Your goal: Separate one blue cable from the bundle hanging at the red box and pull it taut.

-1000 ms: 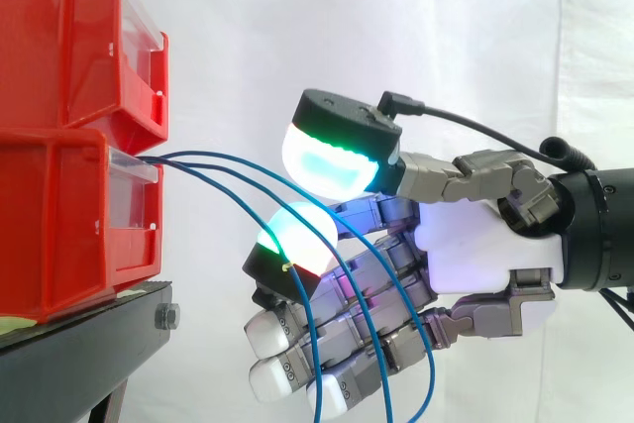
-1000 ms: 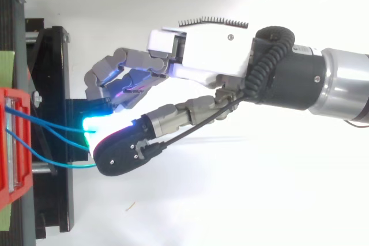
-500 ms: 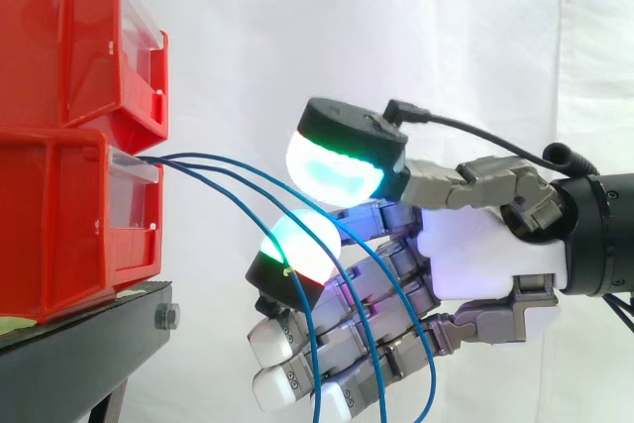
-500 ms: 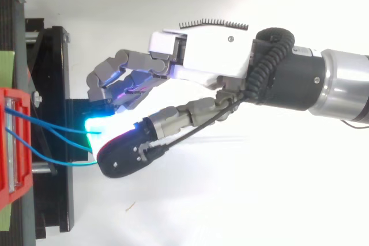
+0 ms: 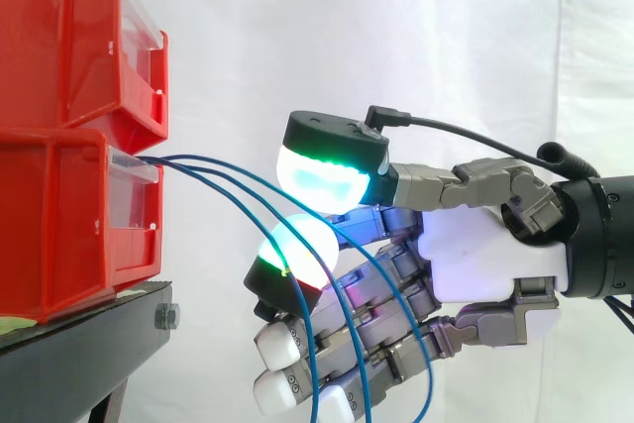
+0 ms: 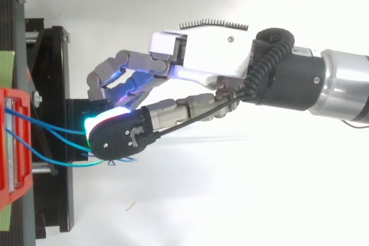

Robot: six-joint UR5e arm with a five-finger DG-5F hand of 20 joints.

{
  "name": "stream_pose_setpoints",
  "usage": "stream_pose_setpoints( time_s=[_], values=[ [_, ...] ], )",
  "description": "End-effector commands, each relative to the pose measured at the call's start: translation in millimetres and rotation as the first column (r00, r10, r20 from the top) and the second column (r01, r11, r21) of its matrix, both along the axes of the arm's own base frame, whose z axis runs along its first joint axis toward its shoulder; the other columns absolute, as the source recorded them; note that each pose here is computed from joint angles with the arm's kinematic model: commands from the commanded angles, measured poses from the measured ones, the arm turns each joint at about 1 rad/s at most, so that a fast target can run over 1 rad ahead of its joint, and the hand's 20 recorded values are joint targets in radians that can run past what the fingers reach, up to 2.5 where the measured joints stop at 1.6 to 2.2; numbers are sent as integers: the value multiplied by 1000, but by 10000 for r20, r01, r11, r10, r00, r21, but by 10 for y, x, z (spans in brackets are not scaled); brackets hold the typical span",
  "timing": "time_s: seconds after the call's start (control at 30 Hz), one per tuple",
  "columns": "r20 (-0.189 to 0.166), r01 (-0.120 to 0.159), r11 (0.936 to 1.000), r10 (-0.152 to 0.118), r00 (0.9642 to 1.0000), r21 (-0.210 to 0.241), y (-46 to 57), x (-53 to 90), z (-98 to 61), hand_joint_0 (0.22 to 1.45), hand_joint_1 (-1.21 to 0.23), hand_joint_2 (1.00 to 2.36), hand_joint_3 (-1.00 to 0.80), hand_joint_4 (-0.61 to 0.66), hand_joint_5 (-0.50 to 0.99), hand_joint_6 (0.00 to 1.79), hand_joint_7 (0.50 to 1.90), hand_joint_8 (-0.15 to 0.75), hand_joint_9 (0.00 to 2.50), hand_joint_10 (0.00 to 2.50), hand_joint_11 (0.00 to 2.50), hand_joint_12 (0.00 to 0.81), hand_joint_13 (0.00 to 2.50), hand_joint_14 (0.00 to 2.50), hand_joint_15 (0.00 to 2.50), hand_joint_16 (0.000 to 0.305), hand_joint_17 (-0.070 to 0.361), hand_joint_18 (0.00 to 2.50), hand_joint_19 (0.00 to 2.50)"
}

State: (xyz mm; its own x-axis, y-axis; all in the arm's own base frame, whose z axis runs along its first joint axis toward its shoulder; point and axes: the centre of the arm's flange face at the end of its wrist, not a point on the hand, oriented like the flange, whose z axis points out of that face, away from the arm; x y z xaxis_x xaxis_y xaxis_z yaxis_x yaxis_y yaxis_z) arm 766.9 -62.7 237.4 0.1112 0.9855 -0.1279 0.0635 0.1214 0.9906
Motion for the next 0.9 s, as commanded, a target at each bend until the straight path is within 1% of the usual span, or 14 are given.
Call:
stream_pose_setpoints(
  time_s=[0.0, 0.13, 0.37, 0.43, 0.53, 0.57, 0.63, 0.67, 0.83, 0.87],
  values=[
    [1, -3, 10000, 3, 10000, 12, 0, 0, -1, 568, -635, 1008, -163, 153, -161, 847, 1127, 366, 792, 18, 602, 442, 679, 11, 285, 62, 139, 768, 274],
    [-1, -19, 10000, 19, 10000, -3, 12, 1, -1, 575, -681, 1006, -110, 143, -167, 868, 1146, 372, 790, 16, 598, 450, 688, 9, 283, 63, 142, 784, 262],
    [-16, -34, 10000, 34, 10000, -5, 23, -1, -8, 589, -694, 1006, -90, 107, -171, 879, 1146, 364, 784, 17, 615, 446, 689, 11, 288, 62, 140, 787, 259],
    [-16, -49, 10000, 49, 10000, -5, 35, 0, -8, 598, -709, 1006, -95, 95, -175, 890, 1102, 363, 778, 17, 619, 444, 689, 9, 279, 62, 139, 783, 262],
    [-16, -34, 10000, 34, 10000, -5, 23, -1, -8, 611, -753, 1008, -123, 79, -184, 899, 1088, 348, 755, 17, 620, 431, 676, 10, 280, 59, 133, 764, 267],
    [-16, -49, 10000, 49, 10000, -5, 35, 0, -8, 616, -782, 1010, -143, 70, -188, 901, 1115, 337, 747, 18, 611, 421, 668, 10, 282, 57, 129, 751, 266],
    [-17, -49, 10000, 49, 10000, -4, 25, -1, -8, 626, -804, 1012, -167, 59, -192, 902, 1138, 325, 738, 16, 622, 408, 661, 10, 286, 54, 123, 737, 276],
    [-17, -65, 10000, 65, 10000, -4, 36, 0, -8, 630, -812, 1013, -174, 39, -193, 903, 1147, 320, 735, 17, 622, 405, 657, 10, 283, 54, 120, 732, 274],
    [-1, -49, 10000, 49, 10000, -3, 45, -1, 4, 640, -807, 1015, -169, -57, -197, 902, 1229, 308, 736, 20, 618, 391, 657, 10, 282, 51, 116, 727, 287],
    [-1, -49, 10000, 49, 10000, -3, 45, -1, 4, 643, -805, 1015, -170, -67, -198, 904, 1222, 304, 737, 19, 624, 390, 659, 10, 286, 51, 115, 726, 288]
  ],
)
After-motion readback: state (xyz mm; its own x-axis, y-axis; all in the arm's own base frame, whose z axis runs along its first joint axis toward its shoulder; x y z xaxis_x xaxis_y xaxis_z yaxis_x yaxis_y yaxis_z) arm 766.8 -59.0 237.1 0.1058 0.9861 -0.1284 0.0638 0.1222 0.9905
